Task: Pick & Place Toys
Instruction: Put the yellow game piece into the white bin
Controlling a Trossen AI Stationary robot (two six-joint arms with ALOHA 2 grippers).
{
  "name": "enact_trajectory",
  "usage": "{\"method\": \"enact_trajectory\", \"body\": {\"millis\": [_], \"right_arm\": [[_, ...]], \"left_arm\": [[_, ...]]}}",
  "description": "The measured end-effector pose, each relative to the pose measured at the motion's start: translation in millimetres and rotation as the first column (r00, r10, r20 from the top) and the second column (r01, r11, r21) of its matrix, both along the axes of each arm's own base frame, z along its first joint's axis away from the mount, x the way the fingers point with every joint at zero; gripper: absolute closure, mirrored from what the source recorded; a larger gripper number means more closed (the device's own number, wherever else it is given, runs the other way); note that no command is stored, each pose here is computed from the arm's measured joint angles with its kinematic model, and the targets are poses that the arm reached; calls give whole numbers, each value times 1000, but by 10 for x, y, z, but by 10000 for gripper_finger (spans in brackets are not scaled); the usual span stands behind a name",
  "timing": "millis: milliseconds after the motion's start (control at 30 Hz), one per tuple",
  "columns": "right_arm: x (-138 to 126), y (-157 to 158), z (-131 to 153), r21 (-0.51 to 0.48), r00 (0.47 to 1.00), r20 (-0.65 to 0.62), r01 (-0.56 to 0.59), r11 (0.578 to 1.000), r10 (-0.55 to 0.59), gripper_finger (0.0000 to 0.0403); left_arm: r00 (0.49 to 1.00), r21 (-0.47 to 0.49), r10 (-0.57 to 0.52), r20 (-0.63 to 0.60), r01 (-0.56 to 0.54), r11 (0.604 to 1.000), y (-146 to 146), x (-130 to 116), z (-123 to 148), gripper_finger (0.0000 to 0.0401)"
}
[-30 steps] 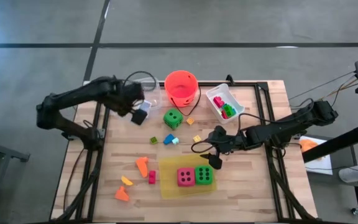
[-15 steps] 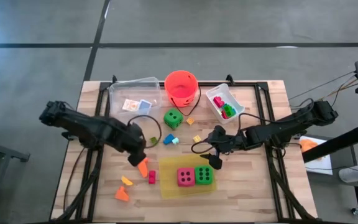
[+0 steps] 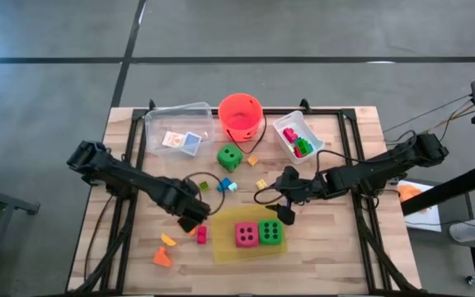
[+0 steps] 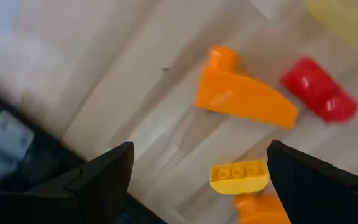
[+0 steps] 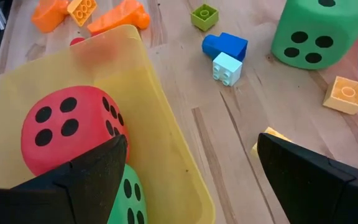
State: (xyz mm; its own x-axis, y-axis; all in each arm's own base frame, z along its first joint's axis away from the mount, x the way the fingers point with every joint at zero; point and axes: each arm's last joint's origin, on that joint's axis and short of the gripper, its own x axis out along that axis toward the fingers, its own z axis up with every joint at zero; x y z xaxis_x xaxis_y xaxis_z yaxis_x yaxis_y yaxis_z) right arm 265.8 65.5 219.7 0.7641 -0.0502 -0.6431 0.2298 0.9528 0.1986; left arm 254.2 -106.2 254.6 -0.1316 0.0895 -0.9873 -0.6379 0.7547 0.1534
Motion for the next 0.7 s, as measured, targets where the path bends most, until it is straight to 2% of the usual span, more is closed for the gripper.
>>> {"method": "enact_trajectory", "body": {"millis": [67,133,233,333,567,700], "right_arm": [[1,-2,0,-18,1000,-1,-14,1000,14,46],[1,-2,0,-28,1000,-2,-23,999,23,46],[1,-2,0,-31,1000,-2,-26,999,26,46],[1,-2,0,-30,1000,-2,-25,999,25,46],[1,-1,0,-31,1000,-2,-26,999,26,46],[1,-3,1,-30,1000,-1,-25,999,25,46]], "left_arm": [[992,-29,-124,23,124,992,-73,-5,-95,50],[966,-49,-254,57,257,965,-149,-9,-188,50],[928,-53,-359,103,365,929,-247,-27,-308,50],[933,-102,-344,102,354,930,-291,-65,-388,50],[954,-262,-298,9,290,920,-466,-262,-488,57],[953,-261,-303,6,294,920,-583,-342,-500,83]]}}
